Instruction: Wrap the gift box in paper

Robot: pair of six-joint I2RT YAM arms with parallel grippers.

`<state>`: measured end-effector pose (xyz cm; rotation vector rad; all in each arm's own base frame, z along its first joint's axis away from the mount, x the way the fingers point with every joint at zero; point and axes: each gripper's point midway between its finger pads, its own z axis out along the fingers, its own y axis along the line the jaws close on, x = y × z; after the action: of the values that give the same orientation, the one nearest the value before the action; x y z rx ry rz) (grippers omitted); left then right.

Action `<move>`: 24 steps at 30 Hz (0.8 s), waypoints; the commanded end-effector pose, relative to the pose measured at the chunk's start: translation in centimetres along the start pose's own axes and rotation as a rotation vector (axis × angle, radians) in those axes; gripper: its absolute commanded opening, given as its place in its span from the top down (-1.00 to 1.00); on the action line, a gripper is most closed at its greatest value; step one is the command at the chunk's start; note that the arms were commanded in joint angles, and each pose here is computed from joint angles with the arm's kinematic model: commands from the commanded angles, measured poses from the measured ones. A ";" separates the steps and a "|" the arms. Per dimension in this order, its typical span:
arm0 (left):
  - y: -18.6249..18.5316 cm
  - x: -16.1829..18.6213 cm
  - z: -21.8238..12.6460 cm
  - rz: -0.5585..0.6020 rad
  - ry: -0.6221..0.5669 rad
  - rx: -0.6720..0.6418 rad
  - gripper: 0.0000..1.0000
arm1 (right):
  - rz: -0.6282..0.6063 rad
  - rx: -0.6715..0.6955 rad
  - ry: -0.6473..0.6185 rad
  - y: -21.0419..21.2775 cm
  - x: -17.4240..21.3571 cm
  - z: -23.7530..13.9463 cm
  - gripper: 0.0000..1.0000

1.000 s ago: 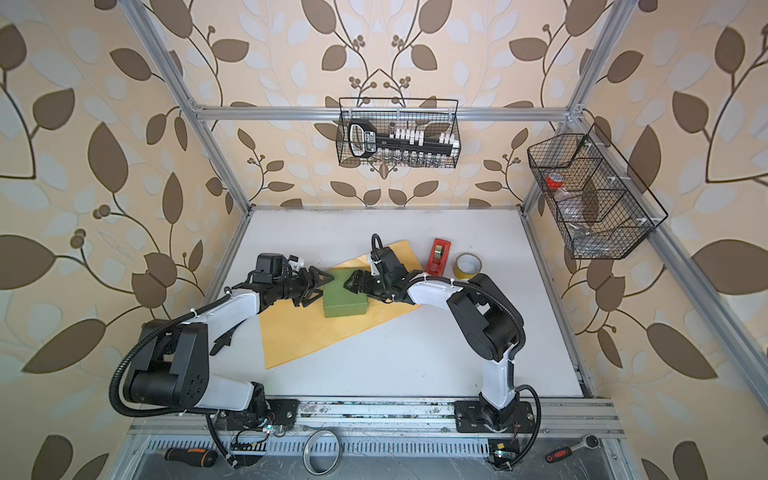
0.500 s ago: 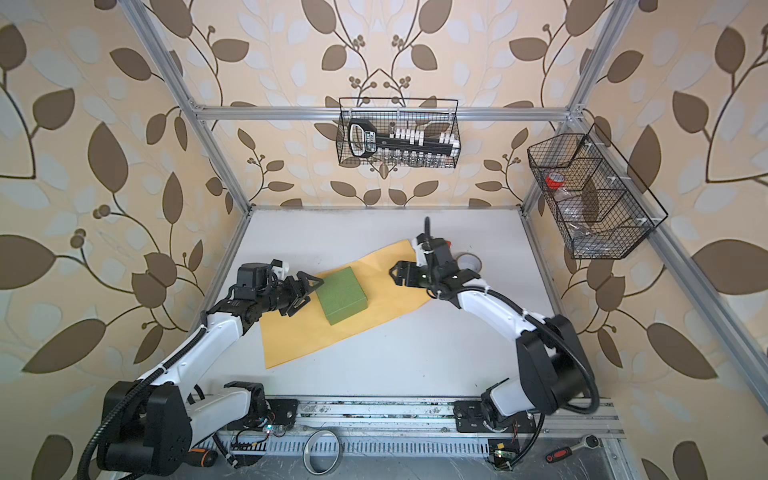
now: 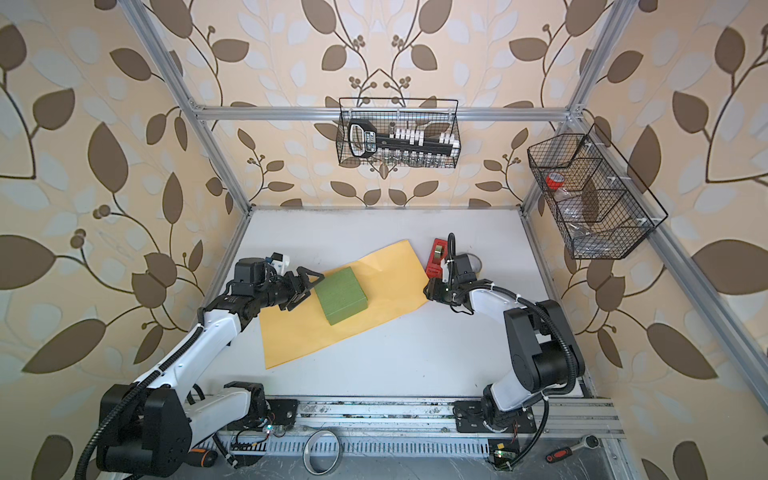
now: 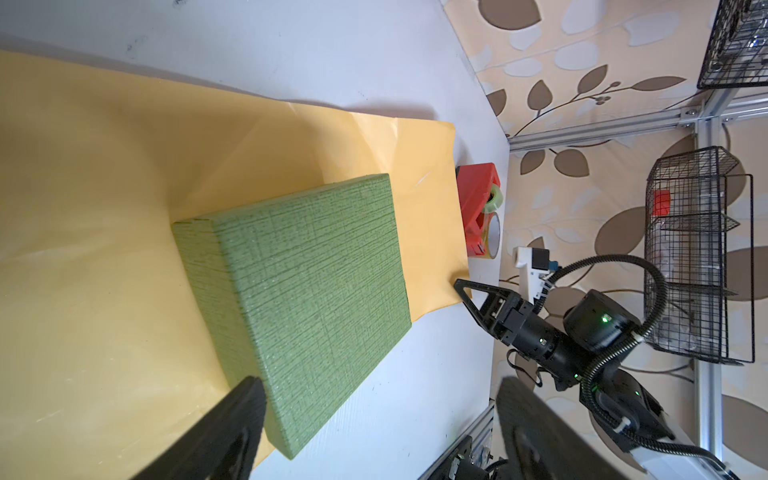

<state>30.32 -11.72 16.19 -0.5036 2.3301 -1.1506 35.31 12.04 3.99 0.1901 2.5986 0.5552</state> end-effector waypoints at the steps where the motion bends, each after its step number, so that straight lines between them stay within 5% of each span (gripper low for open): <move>1: -1.1 -0.6 -0.3 0.044 -0.001 0.025 -0.78 | -0.038 -0.074 -0.032 1.6 -1.7 -0.3 0.35; 4: -1.2 -0.6 -0.1 0.040 0.009 0.031 -0.78 | -0.041 -0.078 -0.008 1.2 -0.2 -0.6 0.81; 6: -1.1 -0.5 -0.1 0.040 0.012 0.032 -0.78 | -0.033 -0.081 0.005 1.0 0.8 -0.9 0.93; 16: -1.1 0.8 1.0 0.034 0.064 0.052 -0.78 | 0.136 0.032 0.012 -3.1 12.6 -5.8 0.99; 24: -1.2 0.9 1.4 0.035 0.084 0.059 -0.78 | 0.129 0.056 -0.134 -4.0 9.7 -8.2 0.08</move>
<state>30.19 -12.91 14.59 -0.4845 2.3959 -1.1960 21.47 8.95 3.76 0.3701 2.5168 0.5539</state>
